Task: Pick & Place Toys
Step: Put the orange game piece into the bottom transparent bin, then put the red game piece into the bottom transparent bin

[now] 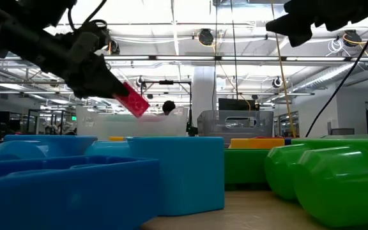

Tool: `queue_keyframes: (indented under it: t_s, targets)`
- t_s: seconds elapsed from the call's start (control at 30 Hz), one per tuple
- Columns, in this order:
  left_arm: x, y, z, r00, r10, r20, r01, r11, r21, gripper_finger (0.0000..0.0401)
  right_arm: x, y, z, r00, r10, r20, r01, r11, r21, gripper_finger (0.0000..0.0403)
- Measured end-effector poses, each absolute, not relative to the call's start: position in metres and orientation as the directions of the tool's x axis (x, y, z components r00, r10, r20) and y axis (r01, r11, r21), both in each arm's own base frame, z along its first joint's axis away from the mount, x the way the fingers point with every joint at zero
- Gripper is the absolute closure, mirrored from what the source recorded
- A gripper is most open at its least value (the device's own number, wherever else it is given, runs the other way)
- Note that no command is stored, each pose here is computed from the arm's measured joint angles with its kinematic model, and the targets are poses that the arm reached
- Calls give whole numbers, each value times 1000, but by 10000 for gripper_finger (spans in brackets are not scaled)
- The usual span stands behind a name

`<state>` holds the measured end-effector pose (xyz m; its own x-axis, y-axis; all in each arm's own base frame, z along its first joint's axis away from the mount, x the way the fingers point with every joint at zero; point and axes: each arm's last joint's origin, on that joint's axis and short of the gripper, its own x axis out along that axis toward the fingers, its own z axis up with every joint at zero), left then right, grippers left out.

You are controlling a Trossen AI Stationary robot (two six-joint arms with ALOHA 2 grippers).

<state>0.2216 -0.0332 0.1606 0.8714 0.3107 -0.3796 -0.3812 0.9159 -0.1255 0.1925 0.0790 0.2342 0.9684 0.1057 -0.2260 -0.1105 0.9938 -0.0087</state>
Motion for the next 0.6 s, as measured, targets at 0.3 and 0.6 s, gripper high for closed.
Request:
queue_keyframes:
  t_s: [0.3, 0.6]
  targets:
    - [223, -31, 163, 878, 319, -357, -390, 909, -147, 96, 190, 78, 227, 977, 116, -176, -116, 993, 10, 183]
    - [224, -31, 165, 888, 316, -334, -385, 908, -163, 48, 213, 98, 197, 941, 234, -246, -224, 972, 66, 183]
